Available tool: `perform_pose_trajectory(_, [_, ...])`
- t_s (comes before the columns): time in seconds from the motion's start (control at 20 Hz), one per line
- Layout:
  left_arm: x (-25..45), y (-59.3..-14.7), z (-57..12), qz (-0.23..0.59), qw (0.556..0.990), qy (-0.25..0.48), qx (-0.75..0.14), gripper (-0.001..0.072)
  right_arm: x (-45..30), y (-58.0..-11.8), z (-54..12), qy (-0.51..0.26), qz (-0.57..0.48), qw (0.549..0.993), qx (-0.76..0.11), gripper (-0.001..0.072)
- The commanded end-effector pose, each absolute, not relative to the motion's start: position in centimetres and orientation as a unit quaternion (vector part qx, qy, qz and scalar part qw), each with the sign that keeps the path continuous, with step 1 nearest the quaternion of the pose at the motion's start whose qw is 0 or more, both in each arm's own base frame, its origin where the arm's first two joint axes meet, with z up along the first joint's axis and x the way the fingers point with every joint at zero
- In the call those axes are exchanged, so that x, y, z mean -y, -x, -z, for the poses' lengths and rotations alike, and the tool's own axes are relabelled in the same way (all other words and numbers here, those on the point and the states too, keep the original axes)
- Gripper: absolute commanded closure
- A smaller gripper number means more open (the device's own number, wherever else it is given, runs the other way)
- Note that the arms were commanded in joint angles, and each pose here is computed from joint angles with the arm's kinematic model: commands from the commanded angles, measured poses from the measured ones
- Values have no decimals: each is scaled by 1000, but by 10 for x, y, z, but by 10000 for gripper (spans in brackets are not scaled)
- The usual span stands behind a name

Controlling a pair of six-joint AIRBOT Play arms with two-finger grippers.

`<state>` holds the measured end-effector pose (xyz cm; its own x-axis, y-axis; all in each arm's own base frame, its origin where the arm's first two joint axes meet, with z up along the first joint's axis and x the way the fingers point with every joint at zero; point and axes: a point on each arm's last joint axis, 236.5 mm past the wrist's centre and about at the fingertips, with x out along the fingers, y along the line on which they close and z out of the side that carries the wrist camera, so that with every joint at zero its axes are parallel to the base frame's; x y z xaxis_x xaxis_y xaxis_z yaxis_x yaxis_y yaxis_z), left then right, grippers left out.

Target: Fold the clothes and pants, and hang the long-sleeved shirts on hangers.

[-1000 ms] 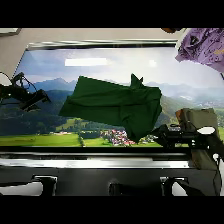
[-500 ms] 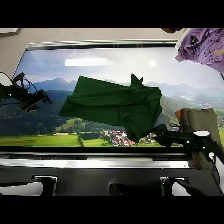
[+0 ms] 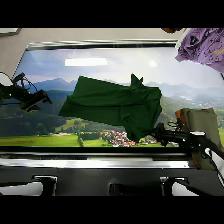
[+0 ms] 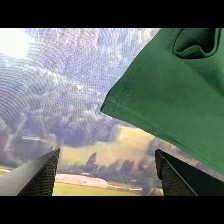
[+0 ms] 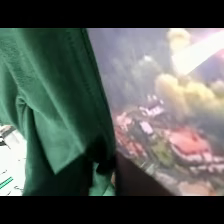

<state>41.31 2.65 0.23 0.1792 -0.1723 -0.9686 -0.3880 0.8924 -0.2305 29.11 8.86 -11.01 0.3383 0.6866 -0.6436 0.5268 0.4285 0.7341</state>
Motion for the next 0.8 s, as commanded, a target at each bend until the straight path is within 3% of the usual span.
perform_pose_trajectory(0.0, [-26,-411,-2,-73,733,219,-640,14,-103,-289,116,-509,-74,629,-583,677])
perform_pose_trajectory(0.3, [-31,-402,19,-56,729,211,-648,14,-107,-297,99,-506,-78,643,-570,678])
perform_pose_trajectory(0.55, [-13,-417,44,41,738,314,-596,14,-114,-301,63,-500,-117,659,-549,677])
perform_pose_trajectory(0.75, [-6,-411,63,69,724,312,-611,13,-118,-298,53,-499,-130,659,-548,677])
